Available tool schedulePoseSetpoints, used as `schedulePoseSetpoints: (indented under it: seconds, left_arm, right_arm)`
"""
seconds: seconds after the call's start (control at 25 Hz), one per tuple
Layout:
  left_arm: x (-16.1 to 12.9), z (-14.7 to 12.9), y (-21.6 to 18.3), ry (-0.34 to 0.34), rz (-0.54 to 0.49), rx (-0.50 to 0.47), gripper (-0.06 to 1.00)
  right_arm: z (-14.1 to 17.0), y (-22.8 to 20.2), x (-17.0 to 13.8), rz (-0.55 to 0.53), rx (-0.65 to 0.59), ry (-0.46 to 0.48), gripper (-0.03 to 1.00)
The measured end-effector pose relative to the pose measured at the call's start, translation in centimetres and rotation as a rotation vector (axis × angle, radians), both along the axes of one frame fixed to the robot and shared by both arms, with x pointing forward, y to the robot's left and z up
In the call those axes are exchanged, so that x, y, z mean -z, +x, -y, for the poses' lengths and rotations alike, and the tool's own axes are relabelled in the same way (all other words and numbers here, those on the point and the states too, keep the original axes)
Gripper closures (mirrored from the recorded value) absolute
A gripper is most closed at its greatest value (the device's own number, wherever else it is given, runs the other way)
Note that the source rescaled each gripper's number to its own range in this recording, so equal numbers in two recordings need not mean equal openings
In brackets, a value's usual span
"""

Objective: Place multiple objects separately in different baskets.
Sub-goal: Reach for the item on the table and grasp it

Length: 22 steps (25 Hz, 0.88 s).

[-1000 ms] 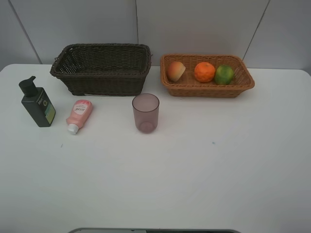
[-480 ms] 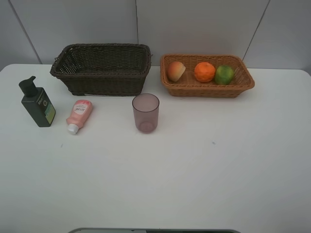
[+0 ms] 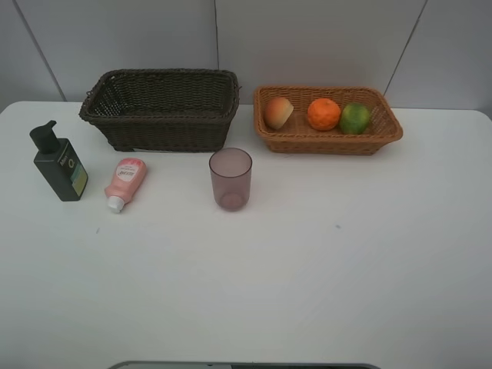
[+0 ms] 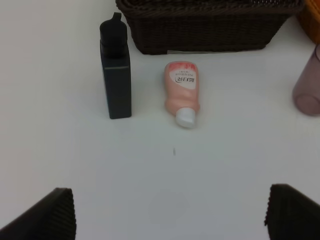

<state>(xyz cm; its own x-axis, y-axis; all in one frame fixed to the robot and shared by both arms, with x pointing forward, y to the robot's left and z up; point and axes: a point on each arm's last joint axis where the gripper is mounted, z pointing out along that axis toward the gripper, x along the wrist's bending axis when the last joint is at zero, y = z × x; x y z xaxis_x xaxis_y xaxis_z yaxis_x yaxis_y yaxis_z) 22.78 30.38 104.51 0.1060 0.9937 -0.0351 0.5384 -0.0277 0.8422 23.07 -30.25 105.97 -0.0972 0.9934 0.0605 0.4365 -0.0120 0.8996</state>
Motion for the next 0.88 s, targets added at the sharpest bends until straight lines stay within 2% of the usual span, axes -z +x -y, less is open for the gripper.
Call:
schedulePoseSetpoints:
  seconds: [0.56, 0.88]
  left_arm:
    - [0.0, 0.0, 0.0, 0.0, 0.0, 0.0, -0.04]
    - [0.0, 0.0, 0.0, 0.0, 0.0, 0.0, -0.04]
  right_arm:
    - [-0.03, 0.0, -0.01, 0.003, -0.011, -0.019, 0.14]
    - [0.02, -0.07, -0.02, 0.007, 0.145, -0.035, 0.14]
